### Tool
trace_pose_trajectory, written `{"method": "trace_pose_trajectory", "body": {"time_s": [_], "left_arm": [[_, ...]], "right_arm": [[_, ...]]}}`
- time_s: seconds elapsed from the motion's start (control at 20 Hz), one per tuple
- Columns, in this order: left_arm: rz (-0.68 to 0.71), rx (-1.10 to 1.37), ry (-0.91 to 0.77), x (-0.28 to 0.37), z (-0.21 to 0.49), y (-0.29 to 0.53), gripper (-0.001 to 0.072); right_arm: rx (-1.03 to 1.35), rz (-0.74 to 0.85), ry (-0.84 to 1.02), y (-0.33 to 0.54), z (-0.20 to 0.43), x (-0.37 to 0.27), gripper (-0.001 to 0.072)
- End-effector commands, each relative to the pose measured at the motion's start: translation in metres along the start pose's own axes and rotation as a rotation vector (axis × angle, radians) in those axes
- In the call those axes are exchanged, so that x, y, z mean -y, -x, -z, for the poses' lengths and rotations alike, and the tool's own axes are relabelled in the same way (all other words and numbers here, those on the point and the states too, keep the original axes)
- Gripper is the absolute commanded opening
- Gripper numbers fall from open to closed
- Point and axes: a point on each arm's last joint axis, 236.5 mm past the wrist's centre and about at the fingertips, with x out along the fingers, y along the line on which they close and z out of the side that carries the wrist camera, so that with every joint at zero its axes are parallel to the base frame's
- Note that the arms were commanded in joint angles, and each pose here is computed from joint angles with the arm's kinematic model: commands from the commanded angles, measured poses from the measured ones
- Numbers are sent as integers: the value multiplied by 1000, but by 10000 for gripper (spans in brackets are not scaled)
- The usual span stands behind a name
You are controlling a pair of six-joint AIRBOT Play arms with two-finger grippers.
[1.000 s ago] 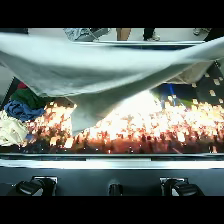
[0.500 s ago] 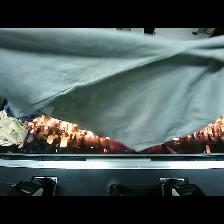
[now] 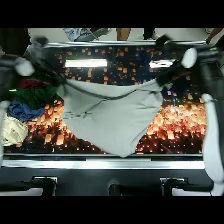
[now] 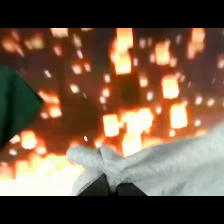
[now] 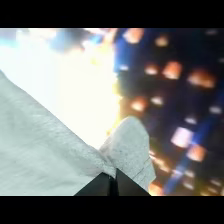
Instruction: Fold the shirts.
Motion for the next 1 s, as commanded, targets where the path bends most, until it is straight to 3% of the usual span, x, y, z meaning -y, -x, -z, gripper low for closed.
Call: {"method": "trace_pose_trajectory", "body": {"time_s": [0.0,0.05,0.1,0.15,0.2,0.25,0.4,0.55,0.75,0.95], "left_arm": [[53,-247,31,14,53,-98,30],[80,-275,49,20,60,-108,35],[105,-293,61,27,64,-114,124],[115,-297,67,30,65,-115,384],[110,-292,55,26,63,-112,617],[106,-293,19,18,58,-104,673],[89,-308,-17,-25,48,-70,672],[84,-346,98,-73,60,-56,667],[244,-439,213,-75,101,-74,667],[300,-501,186,-63,140,-104,666]], "right_arm": [[-66,-168,-118,-84,9,-41,42],[-81,-189,-142,-93,12,-46,43],[-93,-209,-158,-101,15,-52,67],[-92,-225,-173,-104,14,-56,232],[-82,-241,-177,-101,11,-59,475],[-79,-247,-135,-92,10,-59,570],[-117,-276,49,-48,26,-53,650],[-280,-415,-29,-17,83,-48,640],[-383,-767,-173,8,130,-92,632],[-421,-811,-199,0,163,-140,703]]}}
